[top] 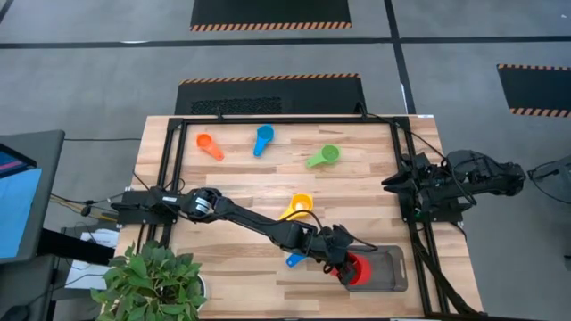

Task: Nest measuring cups in basket
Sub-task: Put the red measuring cup into the black bin

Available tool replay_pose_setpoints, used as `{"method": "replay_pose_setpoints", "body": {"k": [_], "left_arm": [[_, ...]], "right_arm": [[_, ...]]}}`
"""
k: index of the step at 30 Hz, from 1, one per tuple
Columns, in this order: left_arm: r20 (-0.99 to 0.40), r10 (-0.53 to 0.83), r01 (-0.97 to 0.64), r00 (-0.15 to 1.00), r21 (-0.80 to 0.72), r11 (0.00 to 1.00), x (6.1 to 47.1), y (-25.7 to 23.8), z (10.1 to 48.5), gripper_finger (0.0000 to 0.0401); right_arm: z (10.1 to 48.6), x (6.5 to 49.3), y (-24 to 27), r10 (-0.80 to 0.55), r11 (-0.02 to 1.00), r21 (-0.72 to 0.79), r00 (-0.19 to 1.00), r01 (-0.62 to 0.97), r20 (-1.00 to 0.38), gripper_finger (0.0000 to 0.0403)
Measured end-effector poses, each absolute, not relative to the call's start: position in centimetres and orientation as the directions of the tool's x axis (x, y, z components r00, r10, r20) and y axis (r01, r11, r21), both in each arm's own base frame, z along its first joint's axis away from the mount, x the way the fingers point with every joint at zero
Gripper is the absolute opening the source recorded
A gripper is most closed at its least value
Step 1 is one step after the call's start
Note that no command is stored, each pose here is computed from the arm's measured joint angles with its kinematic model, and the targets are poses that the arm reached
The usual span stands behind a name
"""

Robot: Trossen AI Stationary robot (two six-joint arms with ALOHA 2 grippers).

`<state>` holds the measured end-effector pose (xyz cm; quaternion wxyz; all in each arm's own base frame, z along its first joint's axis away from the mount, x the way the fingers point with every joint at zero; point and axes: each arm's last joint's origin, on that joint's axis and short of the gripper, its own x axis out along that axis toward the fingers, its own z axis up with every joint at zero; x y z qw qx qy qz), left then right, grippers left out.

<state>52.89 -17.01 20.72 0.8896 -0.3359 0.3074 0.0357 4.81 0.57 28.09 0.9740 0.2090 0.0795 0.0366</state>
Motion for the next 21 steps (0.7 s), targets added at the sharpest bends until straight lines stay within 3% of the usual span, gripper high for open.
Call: {"method": "replay_pose_setpoints", "body": {"k": [10,21], "left_arm": [[-0.57,-0.139,-0.283,0.81,-0.587,0.759,52.97,-16.79,20.72,0.0075],[-0.572,-0.167,-0.269,0.803,-0.598,0.755,52.95,-16.87,20.71,0.008]], "right_arm": [[28.09,4.81,0.57,0.104,0.91,0.413,0.985,-0.038,-0.14,0.0118],[28.09,4.81,0.57,0.104,0.909,0.415,0.985,-0.037,-0.139,0.0118]]}}
